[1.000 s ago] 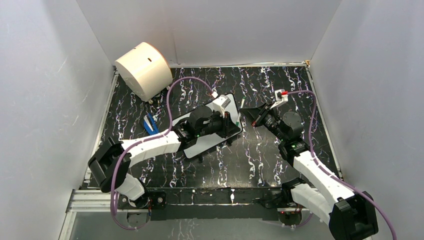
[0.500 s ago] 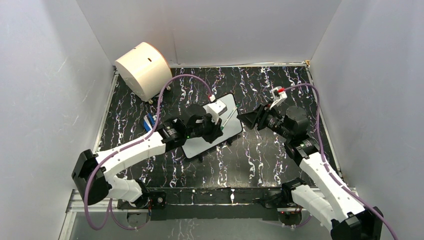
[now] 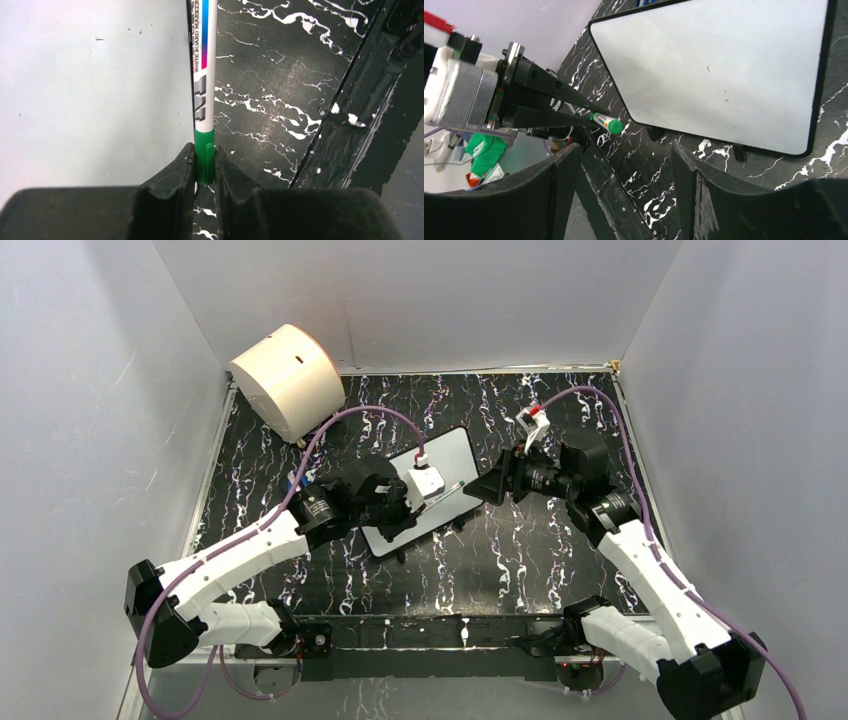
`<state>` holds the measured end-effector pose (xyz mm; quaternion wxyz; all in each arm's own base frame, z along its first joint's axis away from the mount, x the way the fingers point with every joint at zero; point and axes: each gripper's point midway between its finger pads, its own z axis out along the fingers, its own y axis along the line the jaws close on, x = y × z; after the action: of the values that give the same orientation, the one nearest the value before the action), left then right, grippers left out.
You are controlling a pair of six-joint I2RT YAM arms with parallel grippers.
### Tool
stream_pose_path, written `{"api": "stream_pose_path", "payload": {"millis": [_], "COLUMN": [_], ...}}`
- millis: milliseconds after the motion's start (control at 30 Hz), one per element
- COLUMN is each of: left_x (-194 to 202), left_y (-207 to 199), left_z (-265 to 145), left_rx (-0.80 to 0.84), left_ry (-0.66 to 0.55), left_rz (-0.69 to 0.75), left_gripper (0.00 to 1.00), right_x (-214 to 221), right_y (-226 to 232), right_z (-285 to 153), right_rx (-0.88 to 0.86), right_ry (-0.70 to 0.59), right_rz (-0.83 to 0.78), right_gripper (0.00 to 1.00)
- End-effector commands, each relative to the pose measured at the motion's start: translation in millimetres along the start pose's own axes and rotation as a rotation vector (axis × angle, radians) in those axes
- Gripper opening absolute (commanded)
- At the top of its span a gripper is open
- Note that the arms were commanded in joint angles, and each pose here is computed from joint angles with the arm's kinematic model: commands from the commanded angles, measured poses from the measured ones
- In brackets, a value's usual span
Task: Write a sentence on the whiteboard
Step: Open the whiteboard marker at the center of the board.
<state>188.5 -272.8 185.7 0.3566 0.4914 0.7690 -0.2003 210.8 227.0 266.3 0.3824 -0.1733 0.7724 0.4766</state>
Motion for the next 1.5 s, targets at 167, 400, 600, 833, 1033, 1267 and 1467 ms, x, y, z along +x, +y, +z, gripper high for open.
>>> {"api": "stream_pose_path", "payload": {"millis": [167, 400, 600, 833, 1033, 1267, 1467], "left_x": [-21.4, -23.2, -14.3, -7.8, -7.1, -5.0, -3.8], "left_y": [-5.5, -19.2, -22.8, -24.3, -21.1, -22.6, -22.0], "left_z": [-1.8, -1.3, -1.7, -2.4, 0.4, 3.5, 6.7], "left_rx": [0.084, 0.166, 0.180, 0.183, 0.168, 0.180, 0.180], "left_ry": [-0.025, -0.050, -0.053, -0.054, -0.050, -0.039, -0.029], "left_rz": [0.159, 0.186, 0.198, 0.207, 0.209, 0.210, 0.206], "left_gripper": [0.00, 0.00, 0.00, 0.00, 0.00, 0.00, 0.00], "right_x": [-4.6, 11.9, 20.0, 22.9, 36.1, 40.3, 41.6], "right_y": [17.2, 19.9, 28.8, 39.1, 35.8, 36.8, 37.1], "right_z": [8.6, 28.6, 39.4, 44.5, 43.7, 40.3, 38.5], "right_rx": [-0.106, -0.152, -0.176, -0.206, -0.209, -0.207, -0.208], "right_ry": [0.102, 0.178, 0.225, 0.257, 0.318, 0.342, 0.353], "right_rz": [-0.007, 0.016, 0.000, -0.012, -0.002, -0.015, -0.024], "right_gripper": [0.74, 0.70, 0.65, 0.59, 0.56, 0.51, 0.45]}}
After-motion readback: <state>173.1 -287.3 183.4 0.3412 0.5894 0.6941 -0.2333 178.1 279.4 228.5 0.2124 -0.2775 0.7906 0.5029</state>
